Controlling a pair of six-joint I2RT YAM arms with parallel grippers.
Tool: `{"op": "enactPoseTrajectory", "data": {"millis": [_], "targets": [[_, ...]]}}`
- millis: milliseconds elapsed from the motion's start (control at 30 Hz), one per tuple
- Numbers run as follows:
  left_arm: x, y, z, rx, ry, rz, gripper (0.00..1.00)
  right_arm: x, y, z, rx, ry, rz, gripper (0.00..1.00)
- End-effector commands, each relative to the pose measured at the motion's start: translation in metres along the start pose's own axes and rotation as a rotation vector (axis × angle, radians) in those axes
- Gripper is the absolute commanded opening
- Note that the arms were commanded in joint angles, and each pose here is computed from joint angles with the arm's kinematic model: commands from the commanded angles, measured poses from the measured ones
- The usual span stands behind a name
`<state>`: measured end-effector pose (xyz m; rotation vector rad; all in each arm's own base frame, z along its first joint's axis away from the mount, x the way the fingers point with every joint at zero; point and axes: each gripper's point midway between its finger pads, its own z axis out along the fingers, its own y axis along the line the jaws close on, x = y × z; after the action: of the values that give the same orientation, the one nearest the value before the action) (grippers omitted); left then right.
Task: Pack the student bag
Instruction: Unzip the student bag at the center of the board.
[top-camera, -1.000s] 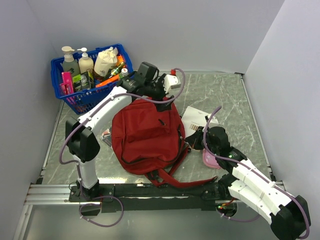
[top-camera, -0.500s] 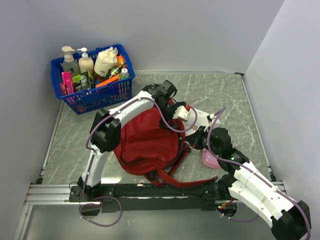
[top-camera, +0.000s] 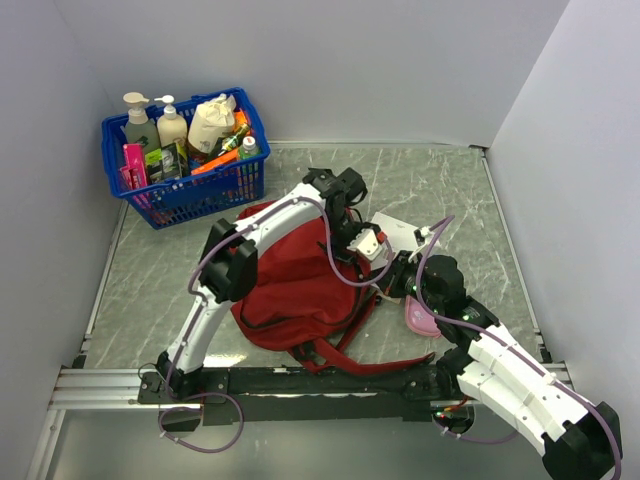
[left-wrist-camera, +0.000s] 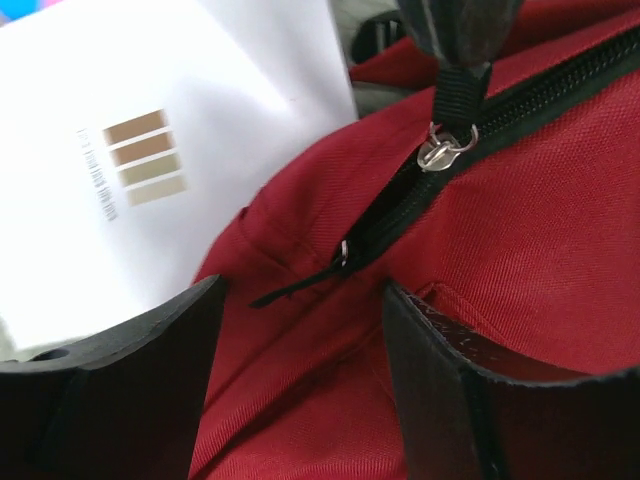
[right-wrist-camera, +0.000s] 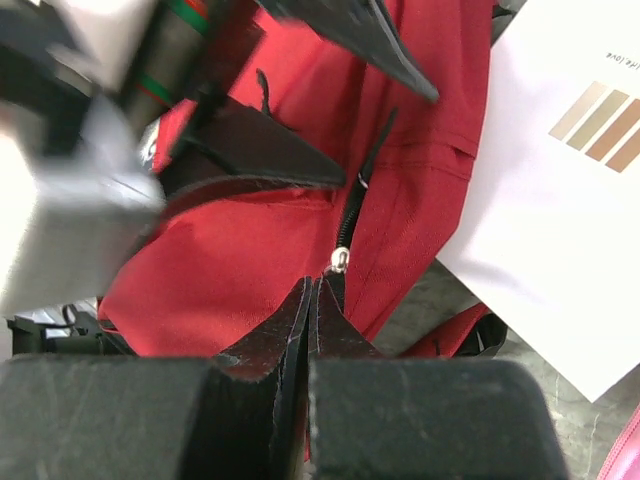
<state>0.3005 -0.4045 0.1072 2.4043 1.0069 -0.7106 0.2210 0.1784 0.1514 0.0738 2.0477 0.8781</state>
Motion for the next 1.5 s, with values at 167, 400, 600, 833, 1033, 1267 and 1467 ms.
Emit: {"op": "enactPoseTrajectory", "data": {"millis": [167, 400, 600, 833, 1033, 1267, 1467], "targets": [[0.001, -0.026, 0.016, 0.118, -0.016, 0.053, 0.42, -0.017, 0.018, -0.002, -0.07, -0.058, 0.002, 0.0], [-0.006, 0.019, -0.005, -0.073, -0.007, 0.006, 0.01, -0.023, 0.02, -0.004, -0.068, -0.074, -0.006, 0.0], [0.006, 0.053, -0.053, -0.252, 0.063, -0.066, 0.01, -0.035, 0.027, -0.01, -0.068, -0.095, -0.027, 0.0], [0.03, 0.083, -0.108, -0.479, 0.149, -0.22, 0.01, -0.041, 0.024, -0.022, -0.033, -0.119, -0.026, 0.0], [0.05, 0.096, -0.123, -0.631, 0.187, -0.417, 0.01, -0.036, 0.021, -0.035, -0.018, -0.114, -0.009, 0.0], [0.05, 0.123, -0.145, -0.847, 0.13, -0.626, 0.01, -0.02, 0.019, -0.038, -0.033, -0.067, 0.026, 0.0], [0.048, 0.124, -0.139, -0.884, 0.081, -0.726, 0.01, -0.004, 0.047, -0.026, -0.118, 0.018, 0.011, 0.0]]}}
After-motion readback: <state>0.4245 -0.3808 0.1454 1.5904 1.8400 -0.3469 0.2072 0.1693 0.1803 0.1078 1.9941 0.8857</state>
